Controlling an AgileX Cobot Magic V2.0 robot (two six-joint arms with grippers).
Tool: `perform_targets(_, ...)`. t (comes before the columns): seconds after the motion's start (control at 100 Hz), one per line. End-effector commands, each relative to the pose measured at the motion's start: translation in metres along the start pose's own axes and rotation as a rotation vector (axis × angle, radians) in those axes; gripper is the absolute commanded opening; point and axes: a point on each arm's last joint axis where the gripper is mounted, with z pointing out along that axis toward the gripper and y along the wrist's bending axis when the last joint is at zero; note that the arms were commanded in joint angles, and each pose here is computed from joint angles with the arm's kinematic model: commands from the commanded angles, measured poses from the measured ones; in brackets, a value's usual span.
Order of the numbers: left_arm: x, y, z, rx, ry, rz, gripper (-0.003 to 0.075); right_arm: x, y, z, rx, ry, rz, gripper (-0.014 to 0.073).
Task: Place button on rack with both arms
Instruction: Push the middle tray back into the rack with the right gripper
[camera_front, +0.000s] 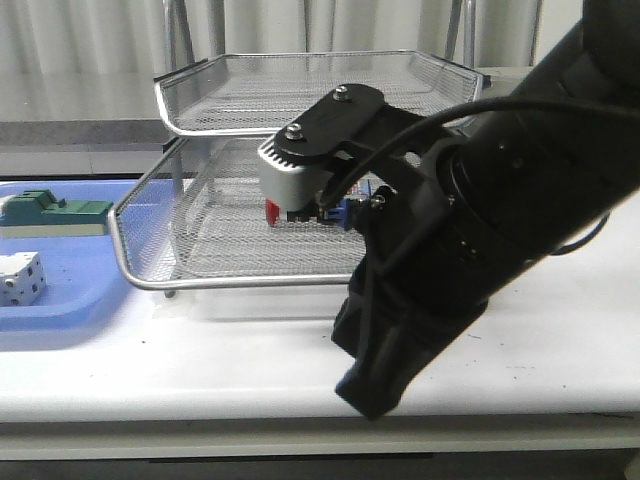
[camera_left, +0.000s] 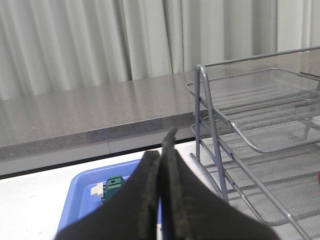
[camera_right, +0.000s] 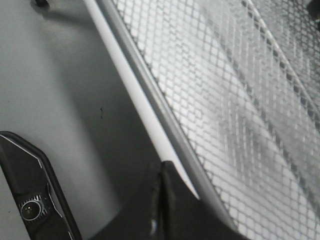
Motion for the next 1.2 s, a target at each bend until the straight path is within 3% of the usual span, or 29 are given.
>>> perform_targets(0.0, -0.015, 0.004, 0.0, -0.042, -0.085, -0.023, -0.002, -0.024, -0.022, -0.008, 0.097, -0.13, 0.008, -0.0058)
perform_targets(0.42, -0.015, 0.004, 0.0, -0.042, -0.085, -0.023, -0.002, -0.04, -0.077, -0.002, 0.199, -0.147, 0.093, -0.0058)
perform_targets(0.82, -0.015, 0.004, 0.0, -0.042, -0.085, -0.023, -0.002, -0.04, -0.067, -0.007, 0.116, -0.086, 0.127, -0.0058)
perform_targets(1.19, -0.015, 0.004, 0.0, -0.042, -0.085, -0.023, -0.002, -0.055, -0.064, -0.064, 0.091, -0.181, 0.251, -0.0058)
